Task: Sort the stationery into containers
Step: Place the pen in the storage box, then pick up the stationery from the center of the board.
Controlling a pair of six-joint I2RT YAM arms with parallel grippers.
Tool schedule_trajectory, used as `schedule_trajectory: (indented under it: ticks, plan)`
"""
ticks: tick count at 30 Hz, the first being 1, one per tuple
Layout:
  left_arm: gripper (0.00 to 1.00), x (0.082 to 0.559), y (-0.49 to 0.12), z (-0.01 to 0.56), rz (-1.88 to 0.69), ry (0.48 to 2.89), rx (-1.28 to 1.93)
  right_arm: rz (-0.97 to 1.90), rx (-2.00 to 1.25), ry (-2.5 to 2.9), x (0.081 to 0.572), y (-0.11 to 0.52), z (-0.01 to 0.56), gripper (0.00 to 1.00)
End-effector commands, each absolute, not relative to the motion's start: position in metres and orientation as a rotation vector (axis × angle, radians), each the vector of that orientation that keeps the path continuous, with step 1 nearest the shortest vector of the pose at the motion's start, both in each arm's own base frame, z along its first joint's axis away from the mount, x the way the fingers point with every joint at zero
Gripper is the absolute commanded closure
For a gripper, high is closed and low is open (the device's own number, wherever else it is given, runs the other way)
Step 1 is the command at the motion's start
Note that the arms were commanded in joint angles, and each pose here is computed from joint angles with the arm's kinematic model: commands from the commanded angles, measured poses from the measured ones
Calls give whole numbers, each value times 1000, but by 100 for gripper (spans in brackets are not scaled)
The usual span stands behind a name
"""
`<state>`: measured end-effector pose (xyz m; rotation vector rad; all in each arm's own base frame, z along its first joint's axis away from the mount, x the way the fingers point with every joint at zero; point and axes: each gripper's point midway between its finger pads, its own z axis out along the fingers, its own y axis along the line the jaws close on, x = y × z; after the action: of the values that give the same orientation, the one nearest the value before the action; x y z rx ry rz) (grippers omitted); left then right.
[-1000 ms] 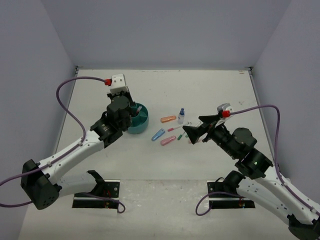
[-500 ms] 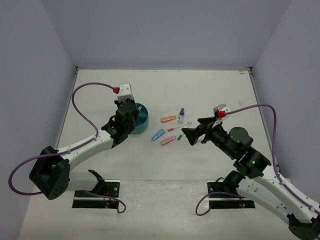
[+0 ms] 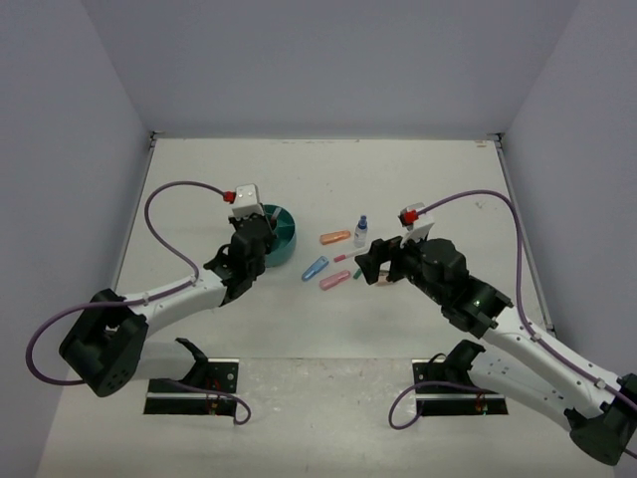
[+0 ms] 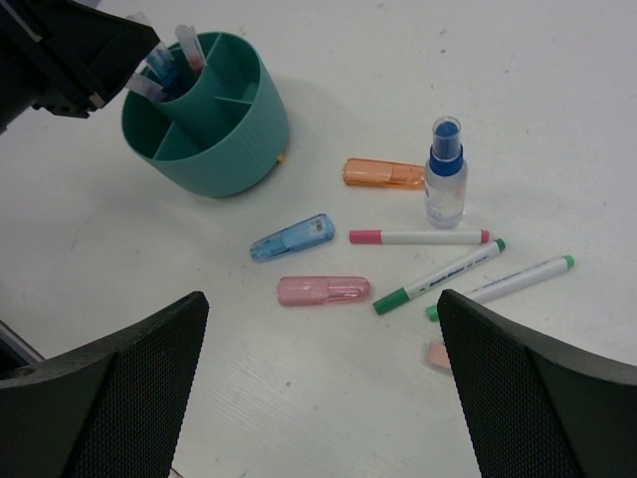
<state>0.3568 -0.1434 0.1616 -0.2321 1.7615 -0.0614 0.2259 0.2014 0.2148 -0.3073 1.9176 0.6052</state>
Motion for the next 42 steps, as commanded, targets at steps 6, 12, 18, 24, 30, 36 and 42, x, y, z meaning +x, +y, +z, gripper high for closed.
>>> schedule_trajectory:
  ticks: [6, 12, 18, 24, 30, 36, 42]
  plan:
    - [62, 354, -149, 189, -158, 1725, -264, 590, -206, 1916, 239, 199, 232, 1]
    - [36, 346, -151, 234, -235, 1685, -257, 609, -204, 1988, 248, 203, 224, 1]
    - [4, 336, -154, 283, -288, 1699, -237, 498, -222, 2149, 271, 204, 196, 13]
    - [0, 310, -152, 303, -359, 1759, -191, 323, -182, 2213, 301, 198, 174, 21]
    - [0, 273, -160, 305, -465, 1855, -33, 193, -164, 2237, 343, 197, 166, 31]
    - [0, 245, -144, 298, -457, 1893, 17, 155, -172, 2284, 372, 199, 148, 41]
    - [0, 217, -139, 307, -510, 1881, 120, 168, -208, 2359, 381, 212, 119, 58]
